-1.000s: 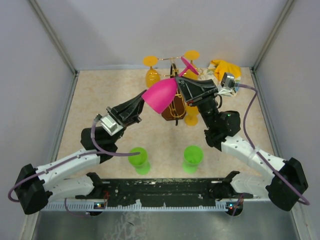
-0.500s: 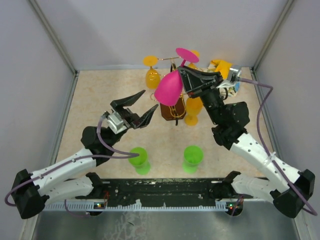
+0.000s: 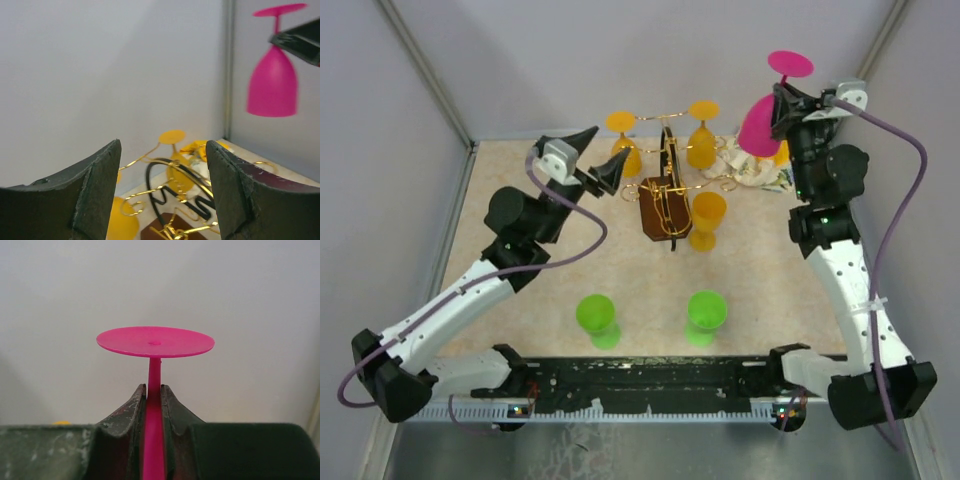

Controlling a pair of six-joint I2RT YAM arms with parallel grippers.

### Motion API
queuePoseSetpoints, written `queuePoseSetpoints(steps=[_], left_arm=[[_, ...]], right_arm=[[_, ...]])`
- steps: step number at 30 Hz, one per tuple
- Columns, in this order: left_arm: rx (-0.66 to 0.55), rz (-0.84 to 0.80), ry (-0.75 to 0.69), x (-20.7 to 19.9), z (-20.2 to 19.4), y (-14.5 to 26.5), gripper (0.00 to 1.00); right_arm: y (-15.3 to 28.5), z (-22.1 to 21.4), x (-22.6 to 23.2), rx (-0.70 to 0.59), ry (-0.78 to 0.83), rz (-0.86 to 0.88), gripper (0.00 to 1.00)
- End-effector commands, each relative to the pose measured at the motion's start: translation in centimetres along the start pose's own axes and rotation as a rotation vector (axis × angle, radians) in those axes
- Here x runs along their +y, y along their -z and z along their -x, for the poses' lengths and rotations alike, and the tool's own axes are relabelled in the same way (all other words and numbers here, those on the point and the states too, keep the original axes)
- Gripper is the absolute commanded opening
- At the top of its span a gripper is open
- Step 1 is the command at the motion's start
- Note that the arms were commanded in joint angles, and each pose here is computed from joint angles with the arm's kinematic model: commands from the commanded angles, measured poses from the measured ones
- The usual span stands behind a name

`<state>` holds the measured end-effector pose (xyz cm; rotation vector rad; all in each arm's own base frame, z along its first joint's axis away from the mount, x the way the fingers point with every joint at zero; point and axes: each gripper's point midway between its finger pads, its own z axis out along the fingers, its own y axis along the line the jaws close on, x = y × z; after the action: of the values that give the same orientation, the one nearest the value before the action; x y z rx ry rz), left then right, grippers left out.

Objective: Place the wine glass upside down on the wine glass rack

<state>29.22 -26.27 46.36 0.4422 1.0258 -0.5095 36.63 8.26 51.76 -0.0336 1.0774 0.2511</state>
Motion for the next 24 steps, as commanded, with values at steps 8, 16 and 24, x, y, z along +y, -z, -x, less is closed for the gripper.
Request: queuePoseSetpoints(steps=[8, 16, 24], left_arm=[[0.157, 0.154, 0.092, 7.2, -4.8, -1.7, 0.74], [0.292, 0.280, 0.196, 11.8, -8.1, -1.0, 0.75], [0.305, 0.292, 0.192, 13.0, -10.2, -0.4, 0.76]], right_arm=[[1.6, -6.7, -9.8, 0.078, 0.125, 0.011, 0.00], [3.1, -14.4, -8.3, 0.111, 0.145, 0.261, 0.00], [2.8, -18.2, -8.5, 0.047, 0.233, 0.348, 0.00]])
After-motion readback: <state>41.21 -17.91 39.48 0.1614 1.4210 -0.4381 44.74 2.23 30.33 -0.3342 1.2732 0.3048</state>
